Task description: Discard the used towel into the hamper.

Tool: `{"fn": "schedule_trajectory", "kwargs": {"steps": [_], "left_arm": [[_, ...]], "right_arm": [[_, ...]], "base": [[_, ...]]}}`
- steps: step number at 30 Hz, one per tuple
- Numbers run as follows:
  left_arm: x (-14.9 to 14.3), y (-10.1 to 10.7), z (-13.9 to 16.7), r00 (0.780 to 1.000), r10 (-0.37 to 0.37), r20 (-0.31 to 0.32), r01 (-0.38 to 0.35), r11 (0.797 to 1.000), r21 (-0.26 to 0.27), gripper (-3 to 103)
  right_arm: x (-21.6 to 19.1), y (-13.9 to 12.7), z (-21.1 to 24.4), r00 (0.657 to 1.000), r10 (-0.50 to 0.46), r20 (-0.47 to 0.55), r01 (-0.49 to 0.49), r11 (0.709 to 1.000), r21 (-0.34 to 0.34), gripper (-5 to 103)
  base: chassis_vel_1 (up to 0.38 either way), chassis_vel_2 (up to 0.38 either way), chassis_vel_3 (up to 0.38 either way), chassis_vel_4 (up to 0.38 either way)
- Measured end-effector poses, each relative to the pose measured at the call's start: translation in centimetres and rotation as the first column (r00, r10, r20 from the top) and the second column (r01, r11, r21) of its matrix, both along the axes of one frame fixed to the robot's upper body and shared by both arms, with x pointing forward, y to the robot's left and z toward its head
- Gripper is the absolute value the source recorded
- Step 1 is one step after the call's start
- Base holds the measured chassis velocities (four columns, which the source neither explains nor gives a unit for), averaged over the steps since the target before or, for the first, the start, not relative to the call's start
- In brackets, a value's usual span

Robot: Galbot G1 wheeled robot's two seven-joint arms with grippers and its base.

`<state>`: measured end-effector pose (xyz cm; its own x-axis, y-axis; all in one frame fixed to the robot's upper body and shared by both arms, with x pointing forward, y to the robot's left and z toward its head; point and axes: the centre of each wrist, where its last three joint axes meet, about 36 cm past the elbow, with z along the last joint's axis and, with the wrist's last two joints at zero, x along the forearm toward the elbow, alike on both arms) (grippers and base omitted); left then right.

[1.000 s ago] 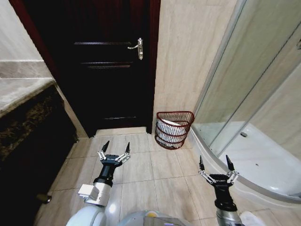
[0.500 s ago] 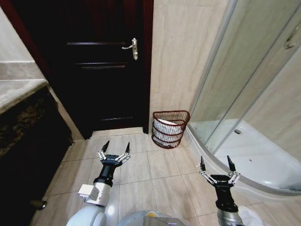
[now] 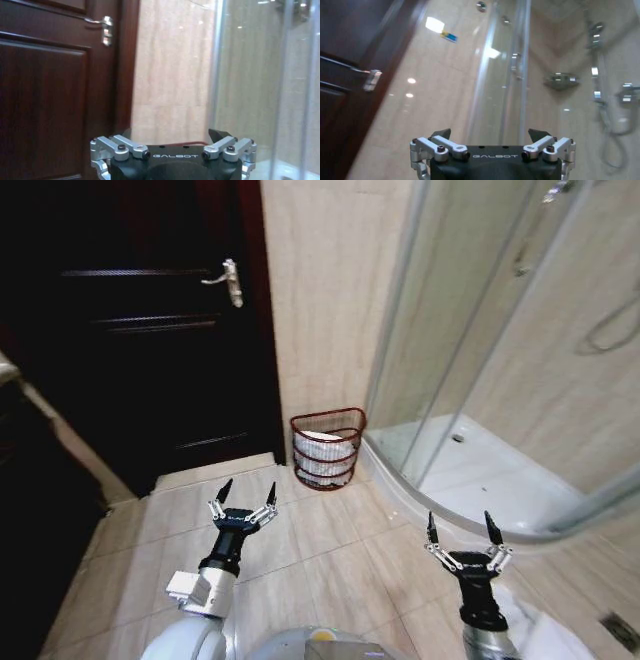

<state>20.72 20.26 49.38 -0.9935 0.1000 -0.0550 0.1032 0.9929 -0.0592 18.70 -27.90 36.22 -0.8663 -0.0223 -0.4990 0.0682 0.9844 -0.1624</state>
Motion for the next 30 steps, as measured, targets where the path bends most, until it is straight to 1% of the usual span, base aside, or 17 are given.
{"fn": "schedule_trajectory", "kwargs": {"steps": [18,21,26,28,29,30], "left_arm": [[0.0,0.0,0.0,1.0,0.0,0.0,0.0,1.0,0.0,100],[0.0,0.0,0.0,1.0,0.0,0.0,0.0,1.0,0.0,100],[0.0,0.0,0.0,1.0,0.0,0.0,0.0,1.0,0.0,100],[0.0,0.0,0.0,1.0,0.0,0.0,0.0,1.0,0.0,100],[0.0,0.0,0.0,1.0,0.0,0.0,0.0,1.0,0.0,100],[0.0,0.0,0.0,1.0,0.0,0.0,0.0,1.0,0.0,100]], "right_arm": [[-0.19,-0.03,-0.08,0.999,-0.044,0.01,0.043,0.997,0.065,100],[-0.19,-0.01,-0.08,0.997,-0.071,0.014,0.069,0.994,0.087,100],[-0.24,-0.17,0.01,0.995,-0.102,0.004,0.101,0.99,0.103,100],[-0.21,-0.18,0.17,0.989,-0.147,-0.011,0.147,0.98,0.136,100],[-0.21,-0.18,0.17,0.989,-0.147,-0.011,0.147,0.98,0.136,100],[-0.18,-0.17,0.23,0.986,-0.165,-0.019,0.166,0.975,0.15,100]], "base": [[-0.129,-0.127,-0.125,-0.125],[-0.12,-0.118,-0.12,-0.125],[-0.127,-0.129,-0.121,-0.117],[-0.125,-0.128,-0.114,-0.121],[-0.124,-0.13,-0.112,-0.132],[-0.124,-0.13,-0.112,-0.127]]}}
